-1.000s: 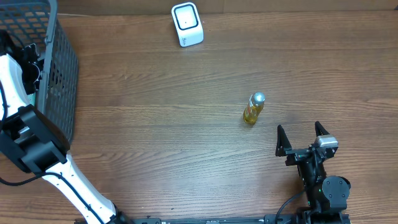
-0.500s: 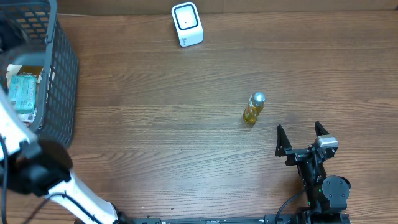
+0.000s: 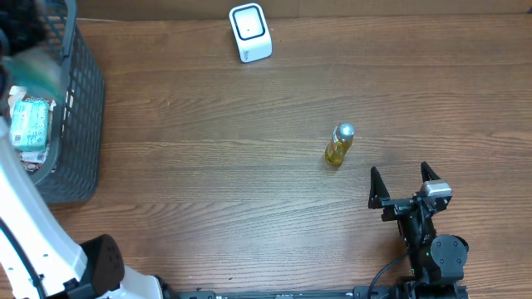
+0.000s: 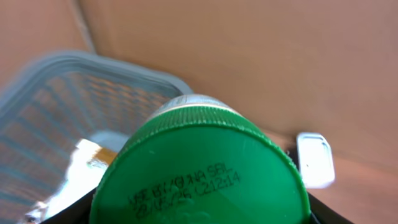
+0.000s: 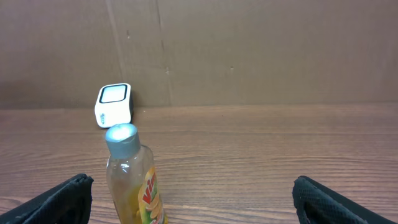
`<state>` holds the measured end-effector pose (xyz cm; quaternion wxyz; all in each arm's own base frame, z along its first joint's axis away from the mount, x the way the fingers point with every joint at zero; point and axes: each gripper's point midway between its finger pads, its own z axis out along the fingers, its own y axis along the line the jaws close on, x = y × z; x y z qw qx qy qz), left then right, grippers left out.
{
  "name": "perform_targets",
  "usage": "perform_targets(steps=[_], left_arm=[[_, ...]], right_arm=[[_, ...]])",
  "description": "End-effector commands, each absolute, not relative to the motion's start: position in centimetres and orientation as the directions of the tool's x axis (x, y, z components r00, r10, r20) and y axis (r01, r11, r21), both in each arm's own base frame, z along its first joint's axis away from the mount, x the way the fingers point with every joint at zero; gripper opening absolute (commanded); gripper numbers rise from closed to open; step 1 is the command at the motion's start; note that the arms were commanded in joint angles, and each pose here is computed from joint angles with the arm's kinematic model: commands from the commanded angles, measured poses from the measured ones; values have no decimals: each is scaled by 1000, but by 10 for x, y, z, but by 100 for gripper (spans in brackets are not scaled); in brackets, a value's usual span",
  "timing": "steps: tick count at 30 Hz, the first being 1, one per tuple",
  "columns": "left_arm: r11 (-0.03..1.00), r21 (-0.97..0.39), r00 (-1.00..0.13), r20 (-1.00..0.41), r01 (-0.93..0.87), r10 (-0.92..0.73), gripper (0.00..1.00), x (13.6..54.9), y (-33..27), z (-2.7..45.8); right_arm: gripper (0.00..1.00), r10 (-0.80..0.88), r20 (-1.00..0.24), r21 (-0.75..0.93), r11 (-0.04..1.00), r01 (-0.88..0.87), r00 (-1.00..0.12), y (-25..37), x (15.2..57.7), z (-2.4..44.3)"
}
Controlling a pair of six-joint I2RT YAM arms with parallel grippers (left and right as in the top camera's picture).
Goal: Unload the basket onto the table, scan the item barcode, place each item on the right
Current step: 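Lift the green-lidded jar out of the basket toward the scanner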
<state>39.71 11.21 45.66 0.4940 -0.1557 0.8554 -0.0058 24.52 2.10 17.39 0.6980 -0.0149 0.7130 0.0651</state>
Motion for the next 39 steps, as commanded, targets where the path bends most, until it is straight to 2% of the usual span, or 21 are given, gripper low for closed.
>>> perform_targets(steps=[1,7,12,18,28,34,37,39], left_arm=[[970,-178,-509,-827,-164,-238,53,389,64,458],[984,-177,-748,-654,11,-109,51,379,-25,397],[982,-136,-856,-516,132,44,53,377,-85,351],[956,-132,-904,-381,261,194,53,379,-158,298],[948,-98,-939,-205,302,278,55,374,-247,213],[979,-27,-972,-126,202,197,56,371,-273,163],[988,41,-977,-145,150,155,57,378,-275,148],[988,36,-975,-163,150,154,58,382,-281,145]], right_arm=[[100,72,-997,74,992,-103,-25,19,246,171],[100,72,-997,74,992,-103,-25,19,246,171],[100,72,-997,74,992,-103,-25,19,246,171],[100,72,-997,74,992,-103,-25,19,246,171],[100,72,-997,74,992,-103,-25,19,246,171],[100,72,-997,74,992,-103,-25,19,246,171],[100,72,-997,74,992,-103,-25,19,246,171],[100,72,-997,74,992,-103,-25,19,246,171]])
